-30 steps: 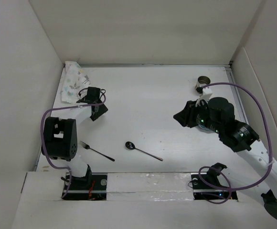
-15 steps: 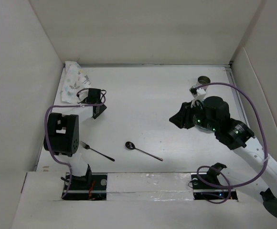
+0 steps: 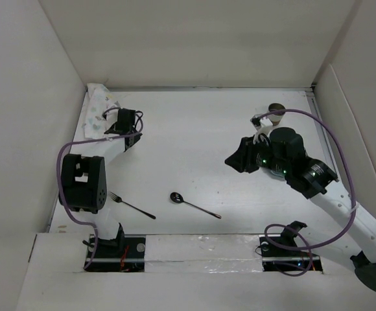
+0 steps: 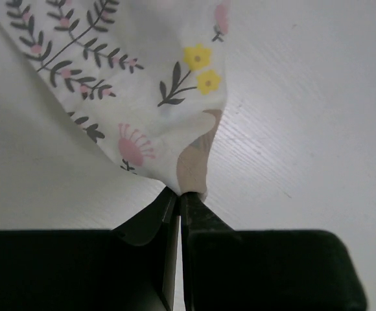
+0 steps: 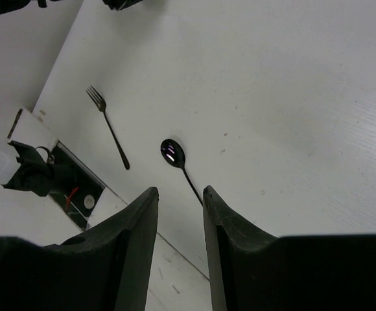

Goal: Set the dinner table for one person

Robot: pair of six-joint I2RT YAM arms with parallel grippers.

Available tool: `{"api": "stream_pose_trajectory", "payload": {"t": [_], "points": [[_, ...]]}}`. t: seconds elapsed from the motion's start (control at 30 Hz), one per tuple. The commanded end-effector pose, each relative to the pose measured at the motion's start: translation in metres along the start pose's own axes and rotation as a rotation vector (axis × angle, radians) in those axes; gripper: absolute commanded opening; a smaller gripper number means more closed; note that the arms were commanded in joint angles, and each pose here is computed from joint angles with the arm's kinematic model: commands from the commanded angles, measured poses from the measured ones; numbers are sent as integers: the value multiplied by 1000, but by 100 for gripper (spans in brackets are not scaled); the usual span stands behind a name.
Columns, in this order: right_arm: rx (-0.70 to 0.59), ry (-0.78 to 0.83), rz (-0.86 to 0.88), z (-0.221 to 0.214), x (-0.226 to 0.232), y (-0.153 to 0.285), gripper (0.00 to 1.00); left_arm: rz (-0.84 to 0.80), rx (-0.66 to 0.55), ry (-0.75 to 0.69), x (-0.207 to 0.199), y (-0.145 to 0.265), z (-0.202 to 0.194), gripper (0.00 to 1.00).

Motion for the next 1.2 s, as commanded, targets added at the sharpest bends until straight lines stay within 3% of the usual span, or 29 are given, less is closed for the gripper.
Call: {"api": "stream_pose_trajectory", "payload": {"t": [0.0,0.07,0.1,0.13,0.2,0.23,0.27,0.33,0.37,0.4,0.43,0.47,0.53,0.57,0.63,0.7,0.9,0.93,1.1,1.13,1.17], "points": [[-71,25,60,15,11,1,39,-200,-144,-43,-38,55,53,0],[-101,32,46,24,14,1,39,-332,-210,-74,-70,92,91,0],[-107,33,37,28,14,-1,39,-388,-174,-105,-84,106,96,0],[-127,35,24,33,16,-1,39,-523,-255,-113,-119,152,131,0],[-158,44,30,47,23,-1,39,-616,-228,-206,-149,186,143,0],[-173,45,37,52,26,0,38,-787,-347,-214,-174,258,179,0],[-192,52,49,60,31,2,38,-784,-316,-260,-180,263,179,0],[-201,52,53,65,34,0,38,-914,-400,-241,-178,315,200,0],[-206,54,52,66,34,-1,39,-977,-496,-175,-157,348,219,0],[-208,52,47,67,34,-2,42,-1017,-499,-173,-148,354,218,0],[-212,49,26,68,31,-4,45,-981,-447,-177,-141,329,207,0],[-209,45,6,67,29,-6,48,-988,-520,-149,-120,344,218,0],[-210,36,-61,66,21,-9,59,-944,-437,-159,-105,310,202,0],[-209,33,-86,66,18,-10,64,-933,-456,-147,-91,309,205,0],[-222,19,-151,68,6,-10,67,-908,-360,-151,-78,271,182,0],[-226,1,-172,68,1,-11,69,-911,-379,-128,-62,262,178,0],[-165,-44,-229,41,-29,-40,77,-810,-157,-45,-46,157,117,0],[-137,-58,-256,31,-39,-52,77,-777,-112,-13,-45,130,104,0],[-60,-88,-399,1,-73,-71,77,-734,-10,72,-45,74,75,0],[-56,-101,-430,-1,-79,-72,74,-744,-7,74,-46,76,76,0],[-46,-105,-446,-5,-83,-73,59,-745,3,76,-46,72,74,0]]}}
Point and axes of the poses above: each gripper's point midway between its finger pads, its own y axis back along the fingers, its own x axis along the line the jaws close on, z = x × y, the point moved 8 cm from there along y, back along the fingers, and after that the axes turned 6 degrees about -y, right-handed, at the moved point
